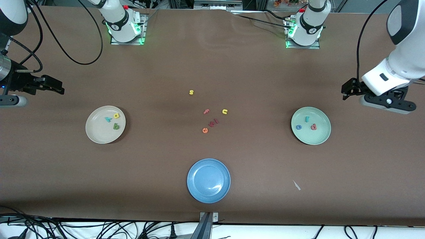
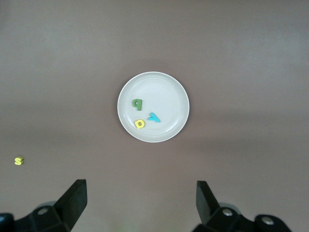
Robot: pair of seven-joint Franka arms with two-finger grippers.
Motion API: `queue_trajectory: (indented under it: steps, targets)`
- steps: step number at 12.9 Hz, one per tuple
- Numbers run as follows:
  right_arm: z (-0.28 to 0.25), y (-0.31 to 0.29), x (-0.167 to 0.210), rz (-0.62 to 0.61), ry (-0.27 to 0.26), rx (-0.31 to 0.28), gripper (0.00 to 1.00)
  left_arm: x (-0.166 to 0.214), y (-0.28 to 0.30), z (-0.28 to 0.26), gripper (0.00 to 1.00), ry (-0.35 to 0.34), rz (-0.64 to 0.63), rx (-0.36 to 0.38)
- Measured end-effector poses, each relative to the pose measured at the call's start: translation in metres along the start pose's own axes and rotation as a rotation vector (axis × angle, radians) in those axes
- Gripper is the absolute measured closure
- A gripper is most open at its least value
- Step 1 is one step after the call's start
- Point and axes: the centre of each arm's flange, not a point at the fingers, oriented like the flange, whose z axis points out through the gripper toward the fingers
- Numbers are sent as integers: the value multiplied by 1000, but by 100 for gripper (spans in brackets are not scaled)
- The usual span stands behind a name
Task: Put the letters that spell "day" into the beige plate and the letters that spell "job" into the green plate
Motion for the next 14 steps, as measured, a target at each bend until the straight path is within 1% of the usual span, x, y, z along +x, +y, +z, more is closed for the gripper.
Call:
queue_trajectory:
  steps: [1,2,4,5,9,12,14]
  targets:
    - [0,0,0,0,0,0,0,-4,-2,-5,0,1,-6,1]
    - [0,0,0,0,0,0,0,-7,-1,-7,0,-11,-12,-15]
    - [0,0,0,0,0,0,0,-12,1,-13,0,-29,-46,-95]
    - [0,0,0,0,0,0,0,-14,-6,-16,0,-26,-64,-110]
    - [0,0,0,0,0,0,0,-15,-18,-23,0,-7,-106,-104]
    - [0,0,0,0,0,0,0,-12,-17,-24,0,7,-198,-88]
    - [0,0,0,0,-1,0,0,-11,-12,-24,0,8,-194,-87]
